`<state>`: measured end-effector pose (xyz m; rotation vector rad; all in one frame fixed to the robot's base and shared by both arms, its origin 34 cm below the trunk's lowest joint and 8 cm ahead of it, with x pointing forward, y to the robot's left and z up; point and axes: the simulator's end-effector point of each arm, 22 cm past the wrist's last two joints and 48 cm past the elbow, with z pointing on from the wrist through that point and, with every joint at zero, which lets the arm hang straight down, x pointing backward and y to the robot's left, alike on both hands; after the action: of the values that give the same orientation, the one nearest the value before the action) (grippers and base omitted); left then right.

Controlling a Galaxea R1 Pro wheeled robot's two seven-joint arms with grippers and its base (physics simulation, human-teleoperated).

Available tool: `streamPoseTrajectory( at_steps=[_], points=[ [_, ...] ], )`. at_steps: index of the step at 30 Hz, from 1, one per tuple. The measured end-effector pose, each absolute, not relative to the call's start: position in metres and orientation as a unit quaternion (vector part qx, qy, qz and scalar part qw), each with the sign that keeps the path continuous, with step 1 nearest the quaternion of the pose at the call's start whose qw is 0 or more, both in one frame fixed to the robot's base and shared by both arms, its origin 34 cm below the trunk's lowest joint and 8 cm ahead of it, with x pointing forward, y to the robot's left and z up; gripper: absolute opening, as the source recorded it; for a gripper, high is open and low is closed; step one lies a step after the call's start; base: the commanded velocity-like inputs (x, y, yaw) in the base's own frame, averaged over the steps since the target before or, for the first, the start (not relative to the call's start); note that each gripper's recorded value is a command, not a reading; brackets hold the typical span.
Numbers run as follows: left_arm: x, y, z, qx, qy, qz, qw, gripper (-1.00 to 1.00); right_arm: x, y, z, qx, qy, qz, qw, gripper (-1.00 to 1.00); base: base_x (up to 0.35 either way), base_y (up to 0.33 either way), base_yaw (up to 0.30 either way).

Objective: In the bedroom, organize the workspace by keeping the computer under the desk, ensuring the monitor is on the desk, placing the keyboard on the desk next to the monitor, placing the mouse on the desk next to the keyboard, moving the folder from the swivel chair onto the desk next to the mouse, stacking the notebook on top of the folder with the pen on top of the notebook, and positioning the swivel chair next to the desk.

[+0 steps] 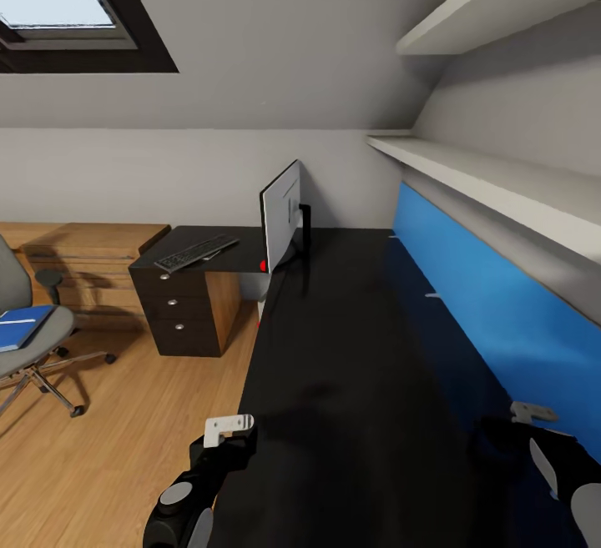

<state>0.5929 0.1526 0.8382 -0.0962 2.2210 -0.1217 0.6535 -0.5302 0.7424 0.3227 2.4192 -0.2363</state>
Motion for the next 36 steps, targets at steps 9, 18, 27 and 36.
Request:
streamPoseTrajectory(
  at_steps=[9, 18, 27, 36],
  points=[
    [0.5929, 0.1525, 0.8383, -0.039, 0.895, -0.049, 0.442, 1.00, 0.6514, -0.5311, 0.7412, 0.126, 0.930, -0.090, 0.333, 1.00, 0.000, 0.000, 0.000],
    [0.5929, 0.1525, 0.8383, -0.039, 0.895, -0.049, 0.442, 1.00, 0.6465, -0.5292, 0.7369, 0.130, 0.935, -0.086, 0.319, 1.00, 0.000, 0.000, 0.000],
    [0.5929, 0.1528, 0.8382, -0.039, 0.895, -0.049, 0.442, 1.00, 0.6467, -0.5260, 0.7355, 0.129, 0.936, -0.084, 0.318, 1.00, 0.000, 0.000, 0.000],
    [0.5931, 0.1527, 0.8369, -0.039, 0.895, -0.049, 0.442, 1.00, 0.6472, -0.5259, 0.7345, 0.128, 0.936, -0.084, 0.318, 1.00, 0.000, 0.000, 0.000]
  ],
)
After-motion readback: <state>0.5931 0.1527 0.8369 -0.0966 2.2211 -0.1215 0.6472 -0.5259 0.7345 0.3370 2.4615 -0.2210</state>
